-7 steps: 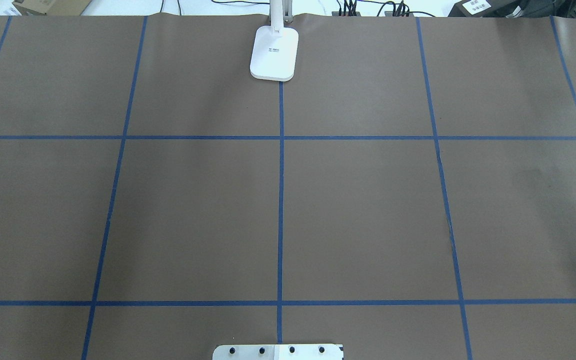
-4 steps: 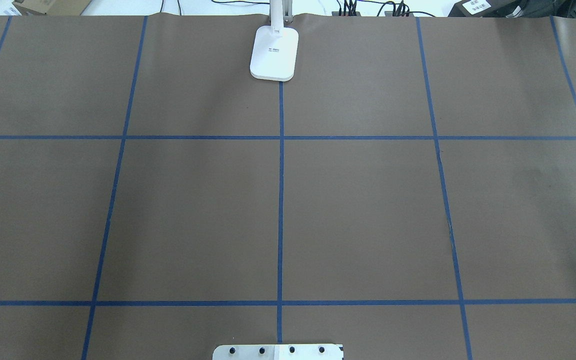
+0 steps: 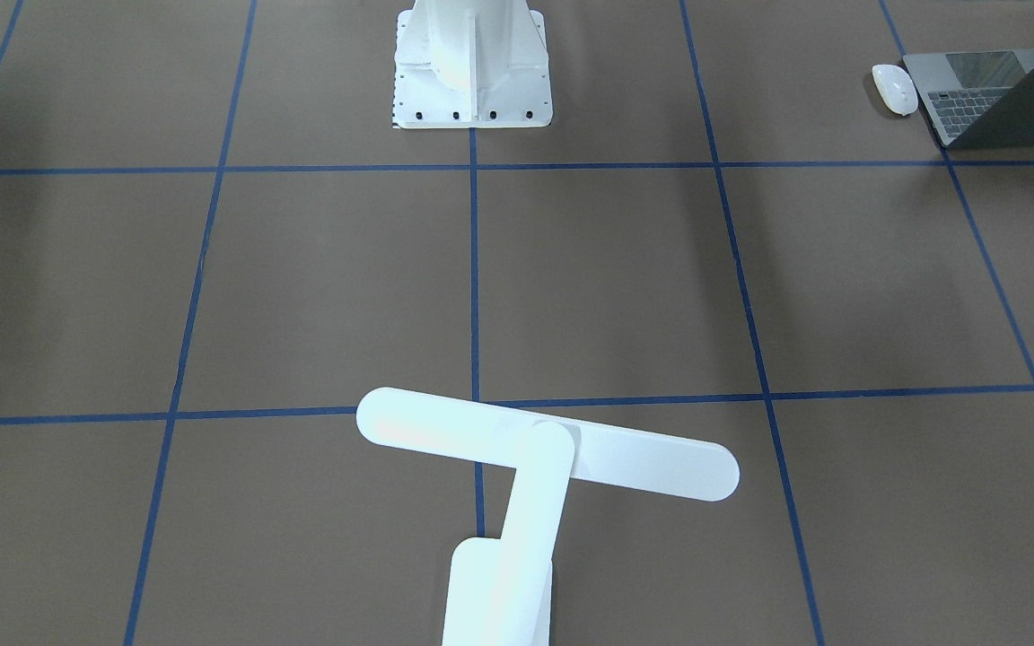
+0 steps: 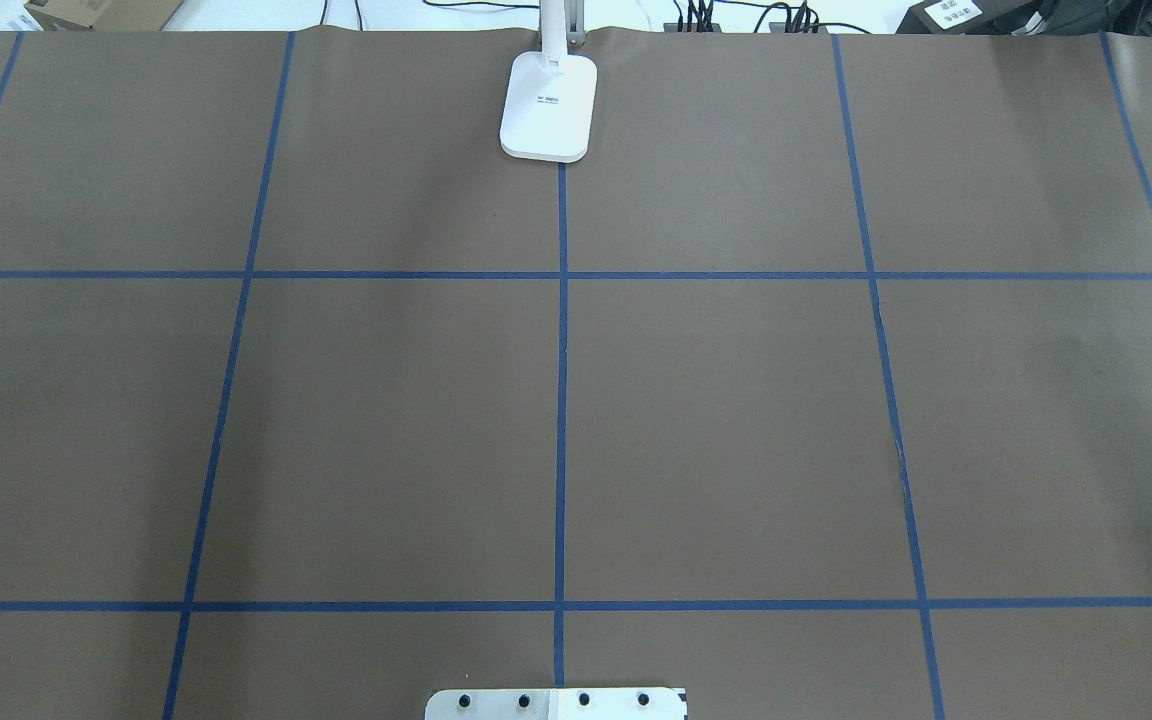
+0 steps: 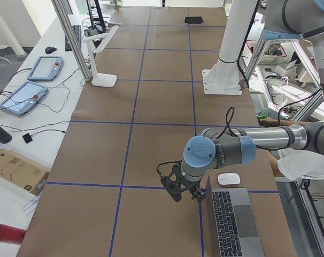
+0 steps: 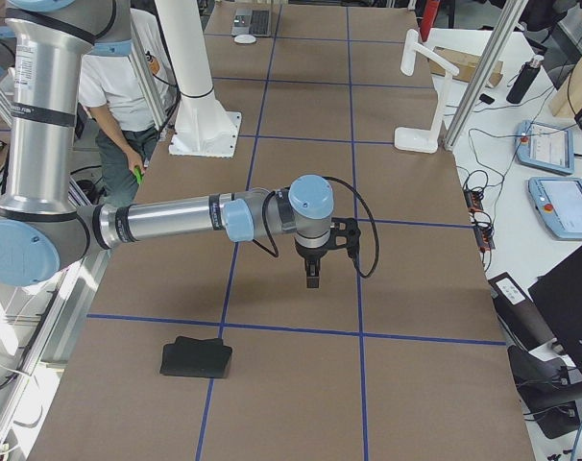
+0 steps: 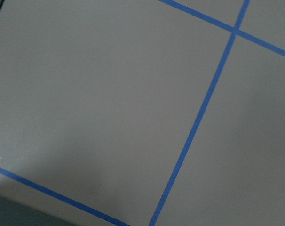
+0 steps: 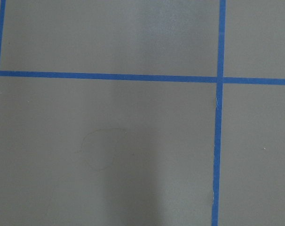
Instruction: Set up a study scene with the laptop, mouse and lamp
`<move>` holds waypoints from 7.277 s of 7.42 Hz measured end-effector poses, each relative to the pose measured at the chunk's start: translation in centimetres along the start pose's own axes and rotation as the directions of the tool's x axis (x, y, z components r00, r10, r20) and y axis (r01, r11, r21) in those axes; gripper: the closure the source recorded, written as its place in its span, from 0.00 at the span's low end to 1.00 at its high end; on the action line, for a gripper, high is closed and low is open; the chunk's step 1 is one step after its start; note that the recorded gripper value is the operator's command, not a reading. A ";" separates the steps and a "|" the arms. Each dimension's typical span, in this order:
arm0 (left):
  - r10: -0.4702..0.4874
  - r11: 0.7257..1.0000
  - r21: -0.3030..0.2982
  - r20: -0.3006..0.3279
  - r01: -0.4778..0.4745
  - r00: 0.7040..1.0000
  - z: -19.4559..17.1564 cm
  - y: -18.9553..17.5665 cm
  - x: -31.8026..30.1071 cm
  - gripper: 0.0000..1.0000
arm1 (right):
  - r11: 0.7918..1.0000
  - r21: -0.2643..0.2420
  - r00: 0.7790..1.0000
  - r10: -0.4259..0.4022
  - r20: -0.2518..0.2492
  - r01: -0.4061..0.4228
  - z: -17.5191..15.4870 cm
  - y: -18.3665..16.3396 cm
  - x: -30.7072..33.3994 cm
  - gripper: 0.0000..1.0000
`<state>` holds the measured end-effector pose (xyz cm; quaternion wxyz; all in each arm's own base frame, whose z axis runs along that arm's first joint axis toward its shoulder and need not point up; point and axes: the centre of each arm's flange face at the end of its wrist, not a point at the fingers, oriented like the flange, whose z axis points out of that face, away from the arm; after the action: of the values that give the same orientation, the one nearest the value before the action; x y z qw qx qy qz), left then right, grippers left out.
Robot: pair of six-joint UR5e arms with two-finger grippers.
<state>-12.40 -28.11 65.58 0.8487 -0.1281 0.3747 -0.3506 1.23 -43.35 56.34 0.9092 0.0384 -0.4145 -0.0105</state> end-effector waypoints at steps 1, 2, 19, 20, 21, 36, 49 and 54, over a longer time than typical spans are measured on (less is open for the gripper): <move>-0.107 0.994 -0.001 -0.006 0.107 0.994 0.1 0.7 -2.0 0.00 | 1.000 -0.002 1.000 -0.004 0.001 0.004 0.0 0.1 -0.2 0.01; -0.193 0.981 0.005 -0.014 0.193 0.981 0.0 1.1 -3.4 0.00 | 1.000 0.000 1.000 -0.012 0.003 0.012 -0.2 0.3 -0.6 0.01; -0.549 0.832 -0.074 0.030 0.549 0.836 5.8 2.9 -12.8 0.28 | 0.999 0.011 0.999 -0.047 0.020 0.047 -1.7 3.0 -2.8 0.01; -0.556 0.826 -0.085 0.036 0.557 0.830 6.2 3.0 -13.2 0.58 | 0.999 0.011 0.999 -0.047 0.020 0.046 -1.7 3.0 -2.8 0.01; -0.564 0.820 -0.089 0.043 0.566 0.825 6.5 2.9 -13.5 0.94 | 0.999 0.011 0.999 -0.047 0.020 0.046 -1.7 3.0 -2.8 0.01; -0.408 0.913 -0.013 -0.044 0.408 0.912 -10.7 -4.1 31.9 1.00 | 1.000 0.005 0.999 -0.024 0.027 0.024 -1.3 2.9 -2.5 0.01; -0.728 0.685 -0.100 -0.039 0.722 0.685 1.4 33.5 79.6 1.00 | 1.000 -0.027 1.000 0.015 0.025 -0.014 0.4 2.5 -0.7 0.01; -0.684 0.729 -0.056 -0.057 0.682 0.727 6.5 30.6 81.7 1.00 | 0.999 -0.031 0.999 0.021 0.024 -0.020 0.6 2.5 -0.4 0.01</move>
<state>46.27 -62.79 10.71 0.6439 -0.2571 0.3378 -0.6366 0.45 -40.87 56.62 0.9046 0.0198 -0.4257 -0.0082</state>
